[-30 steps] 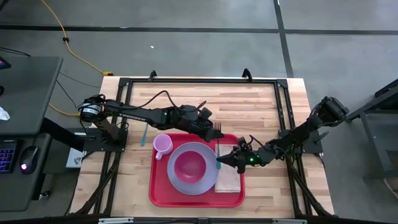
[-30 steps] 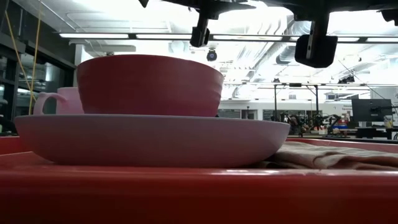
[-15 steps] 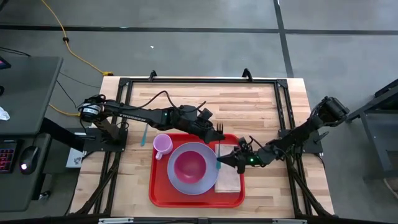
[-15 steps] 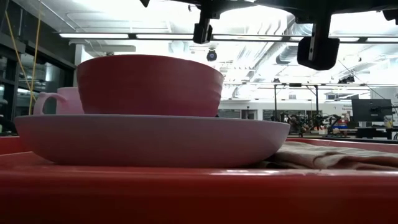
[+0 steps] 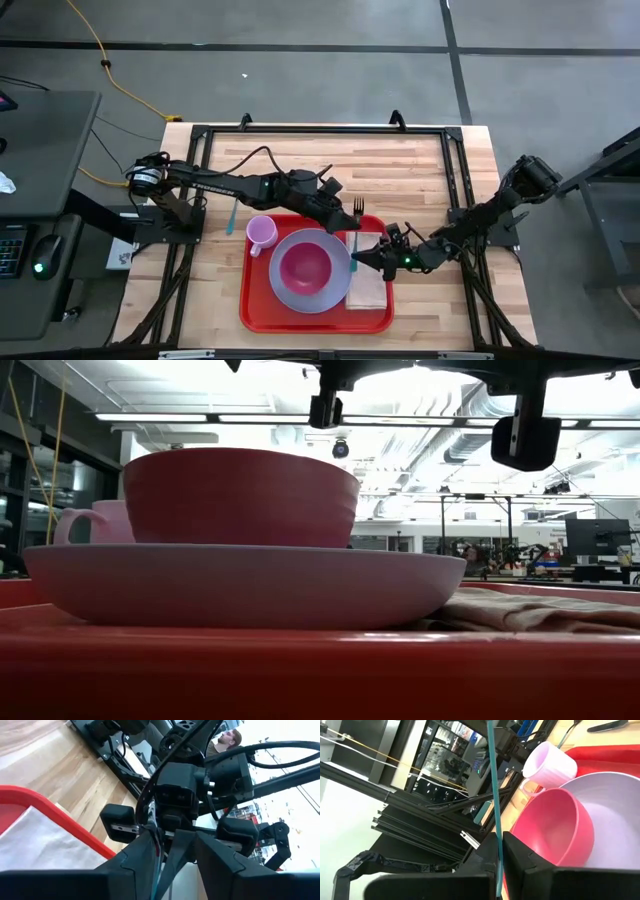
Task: Set up tray
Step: Put the blue fork on the brown napkin
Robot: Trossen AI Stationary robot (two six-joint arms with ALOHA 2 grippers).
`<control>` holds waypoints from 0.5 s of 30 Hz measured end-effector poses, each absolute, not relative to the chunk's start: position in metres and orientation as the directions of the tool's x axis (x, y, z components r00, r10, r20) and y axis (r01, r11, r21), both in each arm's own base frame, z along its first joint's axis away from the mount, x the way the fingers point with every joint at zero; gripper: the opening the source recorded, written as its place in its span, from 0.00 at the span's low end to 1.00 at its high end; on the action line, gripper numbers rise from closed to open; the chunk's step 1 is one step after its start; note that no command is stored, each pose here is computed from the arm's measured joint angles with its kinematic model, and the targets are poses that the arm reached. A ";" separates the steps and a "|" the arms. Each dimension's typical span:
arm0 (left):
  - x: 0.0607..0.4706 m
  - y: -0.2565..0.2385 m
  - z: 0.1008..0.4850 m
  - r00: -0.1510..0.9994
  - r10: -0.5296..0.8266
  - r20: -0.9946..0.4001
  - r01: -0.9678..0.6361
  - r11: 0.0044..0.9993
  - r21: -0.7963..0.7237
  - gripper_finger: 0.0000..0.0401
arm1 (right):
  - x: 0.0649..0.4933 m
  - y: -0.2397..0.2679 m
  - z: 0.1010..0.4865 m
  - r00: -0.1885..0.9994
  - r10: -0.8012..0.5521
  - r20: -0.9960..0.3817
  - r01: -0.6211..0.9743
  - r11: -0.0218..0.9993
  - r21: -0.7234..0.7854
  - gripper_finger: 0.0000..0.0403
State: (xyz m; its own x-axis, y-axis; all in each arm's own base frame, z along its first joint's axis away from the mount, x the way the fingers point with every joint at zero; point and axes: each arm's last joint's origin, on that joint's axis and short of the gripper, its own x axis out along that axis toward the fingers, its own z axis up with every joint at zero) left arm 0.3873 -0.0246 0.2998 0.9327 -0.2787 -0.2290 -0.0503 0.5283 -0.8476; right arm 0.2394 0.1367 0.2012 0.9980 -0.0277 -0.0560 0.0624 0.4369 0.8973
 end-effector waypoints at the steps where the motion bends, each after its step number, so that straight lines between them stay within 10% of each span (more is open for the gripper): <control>1: 0.387 -0.025 0.300 0.933 -0.279 -0.229 -0.050 0.528 -0.848 0.45 | 0.239 0.137 0.201 0.998 -0.028 -0.056 0.063 0.437 0.897 0.00; 15: 0.386 -0.026 0.295 0.907 -0.318 -0.278 -0.054 0.565 -0.823 0.47 | 0.239 0.137 0.202 0.998 -0.041 -0.050 0.063 0.434 0.899 0.00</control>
State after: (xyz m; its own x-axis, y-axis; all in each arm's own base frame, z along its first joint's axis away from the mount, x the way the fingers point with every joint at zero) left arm 0.3855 -0.0256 0.2950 0.9065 -0.3178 -0.2778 -0.0540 0.5654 -0.8230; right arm 0.2390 0.1366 0.2016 0.9979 -0.0413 -0.0501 0.0631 0.4340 0.8987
